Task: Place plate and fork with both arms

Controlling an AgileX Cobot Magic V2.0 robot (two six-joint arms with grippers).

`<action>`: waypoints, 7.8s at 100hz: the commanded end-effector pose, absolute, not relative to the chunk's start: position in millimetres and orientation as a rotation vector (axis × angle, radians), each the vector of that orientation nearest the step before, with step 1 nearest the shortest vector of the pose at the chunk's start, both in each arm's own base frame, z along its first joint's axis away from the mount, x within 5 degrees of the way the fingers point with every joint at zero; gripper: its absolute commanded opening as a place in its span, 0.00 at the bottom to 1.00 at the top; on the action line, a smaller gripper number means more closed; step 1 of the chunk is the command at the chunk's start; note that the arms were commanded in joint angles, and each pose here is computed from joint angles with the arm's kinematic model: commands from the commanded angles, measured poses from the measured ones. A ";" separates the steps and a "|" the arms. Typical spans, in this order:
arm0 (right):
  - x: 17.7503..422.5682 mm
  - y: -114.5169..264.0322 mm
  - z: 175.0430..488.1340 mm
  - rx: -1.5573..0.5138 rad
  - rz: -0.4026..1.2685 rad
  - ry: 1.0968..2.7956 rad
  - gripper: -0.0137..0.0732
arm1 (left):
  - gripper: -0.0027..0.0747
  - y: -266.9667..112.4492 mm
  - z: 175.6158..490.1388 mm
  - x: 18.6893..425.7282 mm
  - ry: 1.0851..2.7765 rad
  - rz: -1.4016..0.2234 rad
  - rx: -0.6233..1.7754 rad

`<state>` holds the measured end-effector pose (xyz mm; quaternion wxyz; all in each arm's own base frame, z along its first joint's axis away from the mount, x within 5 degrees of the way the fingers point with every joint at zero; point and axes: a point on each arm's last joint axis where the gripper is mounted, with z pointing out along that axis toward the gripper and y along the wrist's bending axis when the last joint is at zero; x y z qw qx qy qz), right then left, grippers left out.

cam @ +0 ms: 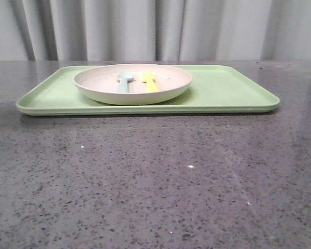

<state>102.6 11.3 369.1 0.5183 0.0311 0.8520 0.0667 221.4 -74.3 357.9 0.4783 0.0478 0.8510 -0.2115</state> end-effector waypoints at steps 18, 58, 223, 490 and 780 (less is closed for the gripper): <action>122.5 24.7 394.1 -0.034 0.193 1.994 0.76 | 0.30 -61.4 366.4 168.9 1.988 -0.498 0.157; 171.8 63.5 415.5 -0.177 0.255 2.084 0.76 | 0.28 -31.9 367.5 99.9 1.974 -0.339 0.126; 374.0 255.0 314.5 -0.452 0.259 2.555 0.76 | 0.28 -19.5 359.0 72.2 1.952 -0.285 0.091; 375.0 161.6 328.1 -0.228 0.095 2.709 0.14 | 0.28 -19.5 359.0 72.2 1.952 -0.285 0.091; 62.0 23.6 314.1 -0.178 0.404 1.770 0.09 | 0.01 -14.5 323.5 51.9 1.821 -0.312 0.081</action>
